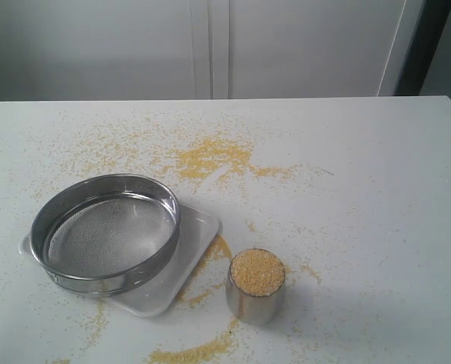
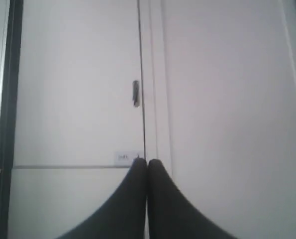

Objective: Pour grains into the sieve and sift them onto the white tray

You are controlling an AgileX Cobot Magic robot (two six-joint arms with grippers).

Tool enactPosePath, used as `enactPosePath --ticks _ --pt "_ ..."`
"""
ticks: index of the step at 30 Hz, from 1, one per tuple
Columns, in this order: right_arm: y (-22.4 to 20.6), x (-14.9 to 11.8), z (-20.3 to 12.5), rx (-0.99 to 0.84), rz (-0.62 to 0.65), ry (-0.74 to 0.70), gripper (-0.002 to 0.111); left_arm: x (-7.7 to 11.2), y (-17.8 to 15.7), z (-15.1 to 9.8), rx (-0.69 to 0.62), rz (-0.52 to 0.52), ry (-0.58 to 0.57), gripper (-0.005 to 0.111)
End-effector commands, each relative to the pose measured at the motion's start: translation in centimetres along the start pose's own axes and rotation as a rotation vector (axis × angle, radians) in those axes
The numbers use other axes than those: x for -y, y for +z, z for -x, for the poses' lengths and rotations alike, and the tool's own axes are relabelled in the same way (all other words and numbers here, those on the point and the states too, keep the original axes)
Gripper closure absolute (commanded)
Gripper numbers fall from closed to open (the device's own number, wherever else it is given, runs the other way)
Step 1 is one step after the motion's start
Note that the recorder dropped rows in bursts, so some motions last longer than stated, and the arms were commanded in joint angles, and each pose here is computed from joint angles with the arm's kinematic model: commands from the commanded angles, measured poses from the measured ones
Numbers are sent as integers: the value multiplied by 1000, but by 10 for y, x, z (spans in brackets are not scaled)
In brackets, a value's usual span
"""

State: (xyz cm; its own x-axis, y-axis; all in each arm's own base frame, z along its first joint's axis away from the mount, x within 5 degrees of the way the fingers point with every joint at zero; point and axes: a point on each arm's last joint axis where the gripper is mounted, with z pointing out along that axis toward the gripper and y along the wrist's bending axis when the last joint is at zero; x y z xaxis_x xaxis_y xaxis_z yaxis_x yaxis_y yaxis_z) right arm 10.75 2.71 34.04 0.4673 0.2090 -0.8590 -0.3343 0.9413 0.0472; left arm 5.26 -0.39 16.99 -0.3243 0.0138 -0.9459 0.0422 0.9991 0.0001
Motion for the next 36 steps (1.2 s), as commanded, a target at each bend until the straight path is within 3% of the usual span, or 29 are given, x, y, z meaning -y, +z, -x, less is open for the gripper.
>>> enactPosePath --ticks 1,8,22,26,33,36 --pt "24 -9 -23 -89 185 -25 108 0 0 -1 2 -1 -8 107" --pt "39 -19 -71 -208 433 -6 108 0 0 -1 2 -1 -8 107" --pt "43 -41 -137 -490 739 99 105 0 0 -1 2 -1 -8 107" --pt "40 -51 -155 -535 792 134 84 0 0 -1 2 -1 -8 107" --pt "35 -60 -180 -596 844 81 19 0 0 -1 2 -1 -8 107" --pt "33 -57 -192 -664 825 76 8 0 0 -1 2 -1 -8 107"
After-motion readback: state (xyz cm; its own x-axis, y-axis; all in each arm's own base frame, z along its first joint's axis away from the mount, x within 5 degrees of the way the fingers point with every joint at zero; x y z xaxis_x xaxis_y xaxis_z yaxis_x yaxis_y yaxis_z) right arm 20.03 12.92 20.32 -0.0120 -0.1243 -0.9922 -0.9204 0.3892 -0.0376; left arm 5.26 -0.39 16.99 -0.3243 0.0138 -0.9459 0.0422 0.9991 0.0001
